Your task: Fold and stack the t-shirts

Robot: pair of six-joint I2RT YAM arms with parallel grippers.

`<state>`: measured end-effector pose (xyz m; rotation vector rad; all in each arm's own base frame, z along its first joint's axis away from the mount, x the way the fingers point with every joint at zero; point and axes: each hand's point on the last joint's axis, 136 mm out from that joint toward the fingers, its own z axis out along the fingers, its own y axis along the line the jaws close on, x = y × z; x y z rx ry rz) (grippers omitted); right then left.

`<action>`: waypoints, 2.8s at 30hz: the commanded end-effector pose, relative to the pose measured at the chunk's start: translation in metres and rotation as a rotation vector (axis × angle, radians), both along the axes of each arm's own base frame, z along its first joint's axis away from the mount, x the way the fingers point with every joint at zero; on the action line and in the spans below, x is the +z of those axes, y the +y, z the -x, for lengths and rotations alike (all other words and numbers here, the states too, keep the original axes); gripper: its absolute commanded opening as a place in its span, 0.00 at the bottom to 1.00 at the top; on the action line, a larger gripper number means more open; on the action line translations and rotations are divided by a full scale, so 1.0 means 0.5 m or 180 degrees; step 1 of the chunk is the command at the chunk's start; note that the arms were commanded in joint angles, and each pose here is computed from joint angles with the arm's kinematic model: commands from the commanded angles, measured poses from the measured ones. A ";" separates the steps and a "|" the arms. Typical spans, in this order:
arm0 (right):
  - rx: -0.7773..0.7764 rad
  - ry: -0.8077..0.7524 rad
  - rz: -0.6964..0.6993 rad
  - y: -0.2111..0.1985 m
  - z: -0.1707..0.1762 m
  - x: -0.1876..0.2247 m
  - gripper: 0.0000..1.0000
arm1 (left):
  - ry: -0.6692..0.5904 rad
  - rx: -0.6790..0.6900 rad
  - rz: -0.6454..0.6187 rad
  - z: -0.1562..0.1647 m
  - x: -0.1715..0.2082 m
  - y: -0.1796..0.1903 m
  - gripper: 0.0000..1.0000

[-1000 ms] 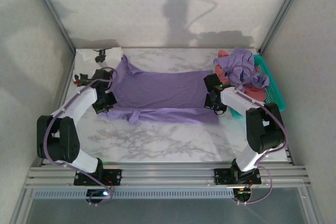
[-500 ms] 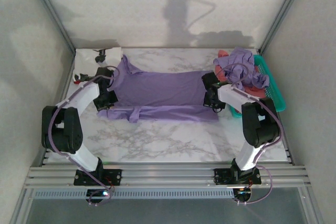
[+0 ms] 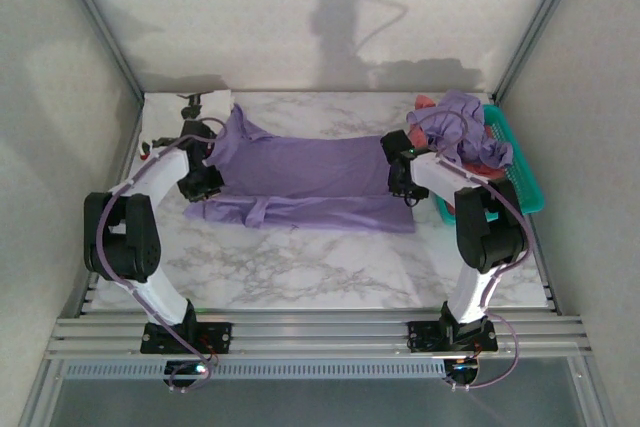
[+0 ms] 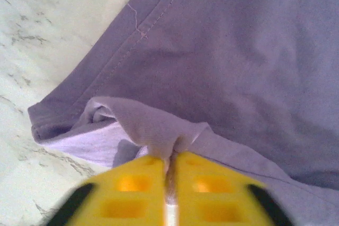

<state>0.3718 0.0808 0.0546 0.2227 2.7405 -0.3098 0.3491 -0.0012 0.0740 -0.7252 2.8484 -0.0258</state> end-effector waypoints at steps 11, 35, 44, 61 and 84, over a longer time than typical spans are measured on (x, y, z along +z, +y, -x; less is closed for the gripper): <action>0.0362 -0.0245 -0.0363 0.103 0.069 0.152 0.46 | -0.0360 0.0050 0.0049 0.008 0.080 0.013 0.60; 0.1052 0.0163 -0.2231 0.517 0.167 0.129 0.47 | 0.0246 -0.0037 0.0193 0.096 -0.071 -0.005 0.36; 0.1073 0.0318 -0.2686 0.602 0.161 0.112 0.47 | 0.0244 -0.0059 0.0108 0.091 -0.091 0.010 0.32; 0.1173 0.0534 -0.2967 0.727 0.153 0.061 0.53 | 0.0218 -0.0063 0.0268 0.083 -0.107 0.012 0.29; 0.1155 0.0802 -0.3222 0.791 0.159 0.000 0.50 | 0.0013 -0.0046 0.0281 0.051 -0.048 0.018 0.03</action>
